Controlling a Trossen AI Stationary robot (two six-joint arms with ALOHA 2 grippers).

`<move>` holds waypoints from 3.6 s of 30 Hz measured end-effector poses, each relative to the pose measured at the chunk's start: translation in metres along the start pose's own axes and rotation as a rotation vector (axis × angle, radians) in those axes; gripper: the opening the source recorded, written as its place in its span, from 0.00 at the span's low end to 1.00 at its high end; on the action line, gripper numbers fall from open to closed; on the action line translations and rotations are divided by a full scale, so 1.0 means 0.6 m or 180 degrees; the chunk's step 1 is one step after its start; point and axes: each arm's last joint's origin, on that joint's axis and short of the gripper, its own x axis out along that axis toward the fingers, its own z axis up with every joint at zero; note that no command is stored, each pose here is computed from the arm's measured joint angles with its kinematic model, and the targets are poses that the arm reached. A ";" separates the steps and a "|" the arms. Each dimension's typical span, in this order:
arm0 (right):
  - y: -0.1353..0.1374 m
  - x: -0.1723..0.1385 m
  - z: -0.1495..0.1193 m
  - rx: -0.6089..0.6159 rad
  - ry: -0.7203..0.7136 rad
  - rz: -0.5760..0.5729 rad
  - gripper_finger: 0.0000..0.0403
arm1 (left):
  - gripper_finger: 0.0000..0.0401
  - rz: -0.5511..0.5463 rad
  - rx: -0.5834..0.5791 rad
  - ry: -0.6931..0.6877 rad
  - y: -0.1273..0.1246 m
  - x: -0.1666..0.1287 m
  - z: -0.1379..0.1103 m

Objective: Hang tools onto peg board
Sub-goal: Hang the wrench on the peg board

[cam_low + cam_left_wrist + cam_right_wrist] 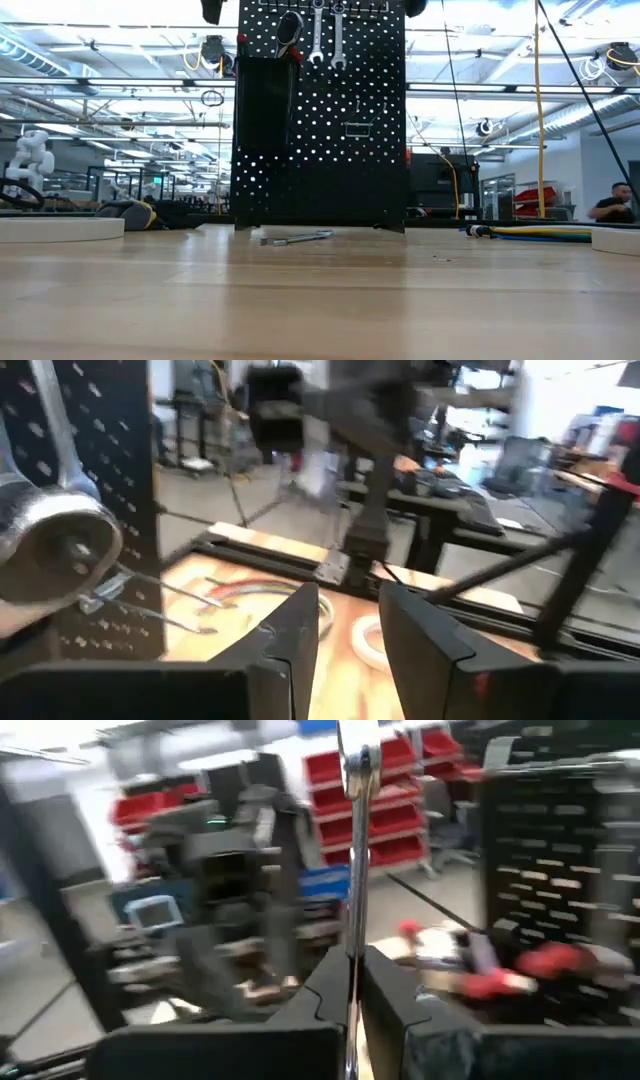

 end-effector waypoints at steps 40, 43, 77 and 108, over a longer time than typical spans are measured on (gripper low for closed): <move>-0.175 -0.012 0.037 0.0180 0.0281 -0.0455 0.01 | 0.28 -0.0114 -0.0109 0.0050 0.001 -0.007 0.004; -0.179 -0.005 0.031 0.0190 0.0299 -0.0470 0.01 | 0.28 -0.0088 -0.0108 0.0045 0.001 -0.007 0.004; -0.214 -0.008 0.020 0.0104 0.0488 -0.0923 0.28 | 0.28 -0.0054 -0.0009 0.0234 0.003 -0.008 -0.006; -0.038 -0.047 -0.113 0.0552 0.1907 -0.0036 0.30 | 0.28 -0.0228 -0.0185 0.1885 0.032 -0.059 -0.175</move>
